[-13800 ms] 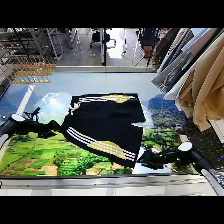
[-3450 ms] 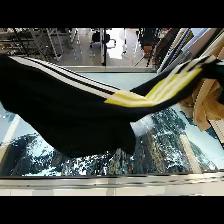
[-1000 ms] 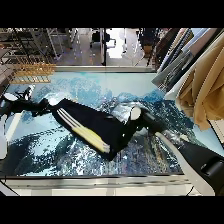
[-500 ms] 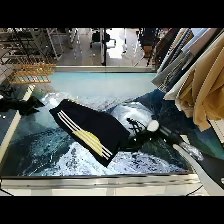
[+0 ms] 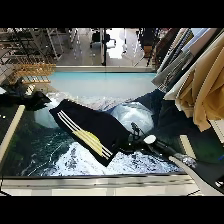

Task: Fold the clothes and pants, and hang the long-sleeved shirts on hangers.

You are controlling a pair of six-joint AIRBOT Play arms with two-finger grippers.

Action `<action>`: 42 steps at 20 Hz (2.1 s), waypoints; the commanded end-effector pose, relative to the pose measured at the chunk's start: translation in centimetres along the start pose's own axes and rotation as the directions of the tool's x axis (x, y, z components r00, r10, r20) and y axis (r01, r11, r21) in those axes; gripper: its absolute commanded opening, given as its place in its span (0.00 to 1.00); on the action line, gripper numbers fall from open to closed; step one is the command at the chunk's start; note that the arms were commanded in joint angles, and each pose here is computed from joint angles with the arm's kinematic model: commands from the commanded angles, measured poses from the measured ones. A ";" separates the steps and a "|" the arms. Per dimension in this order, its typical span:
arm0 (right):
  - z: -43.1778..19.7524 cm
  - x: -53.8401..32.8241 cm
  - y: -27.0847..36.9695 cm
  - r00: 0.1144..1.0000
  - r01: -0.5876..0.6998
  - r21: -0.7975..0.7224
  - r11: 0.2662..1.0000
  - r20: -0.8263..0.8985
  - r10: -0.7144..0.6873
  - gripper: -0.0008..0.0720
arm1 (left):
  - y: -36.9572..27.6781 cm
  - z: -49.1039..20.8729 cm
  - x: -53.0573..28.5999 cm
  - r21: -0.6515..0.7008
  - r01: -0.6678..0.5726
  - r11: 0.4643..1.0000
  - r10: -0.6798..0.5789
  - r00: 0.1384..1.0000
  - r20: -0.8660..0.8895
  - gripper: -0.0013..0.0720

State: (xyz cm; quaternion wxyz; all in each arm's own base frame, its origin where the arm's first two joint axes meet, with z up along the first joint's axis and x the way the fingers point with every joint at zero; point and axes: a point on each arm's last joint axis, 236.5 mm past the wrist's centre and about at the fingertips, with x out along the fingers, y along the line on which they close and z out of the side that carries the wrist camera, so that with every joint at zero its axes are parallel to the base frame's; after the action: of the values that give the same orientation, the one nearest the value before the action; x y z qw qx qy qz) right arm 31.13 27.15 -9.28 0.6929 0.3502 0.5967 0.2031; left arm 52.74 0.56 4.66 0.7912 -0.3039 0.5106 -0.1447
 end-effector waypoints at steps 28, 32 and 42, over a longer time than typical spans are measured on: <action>0.1 6.8 16.0 0.956 0.190 -0.694 0.695 -0.030 -0.292 0.04 | -7.4 -9.2 4.3 0.169 -0.022 0.985 0.070 0.955 -0.288 0.06; 2.6 5.4 18.5 0.965 0.170 -0.719 0.674 -0.019 -0.263 0.79 | -4.4 -5.8 -3.0 0.097 -0.067 0.993 0.082 0.984 -0.161 0.06; 7.2 -13.2 3.8 0.971 0.227 -0.241 0.944 -0.020 -0.239 0.86 | -10.0 -9.2 -1.2 0.239 0.064 0.969 0.002 0.964 -0.265 0.06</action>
State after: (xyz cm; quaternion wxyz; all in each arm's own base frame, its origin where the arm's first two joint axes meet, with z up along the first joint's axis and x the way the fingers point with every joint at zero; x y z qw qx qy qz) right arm 39.33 21.90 4.83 0.7673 0.0732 0.5999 0.2144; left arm 45.26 -7.90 8.86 0.7496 -0.2059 0.5833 -0.2355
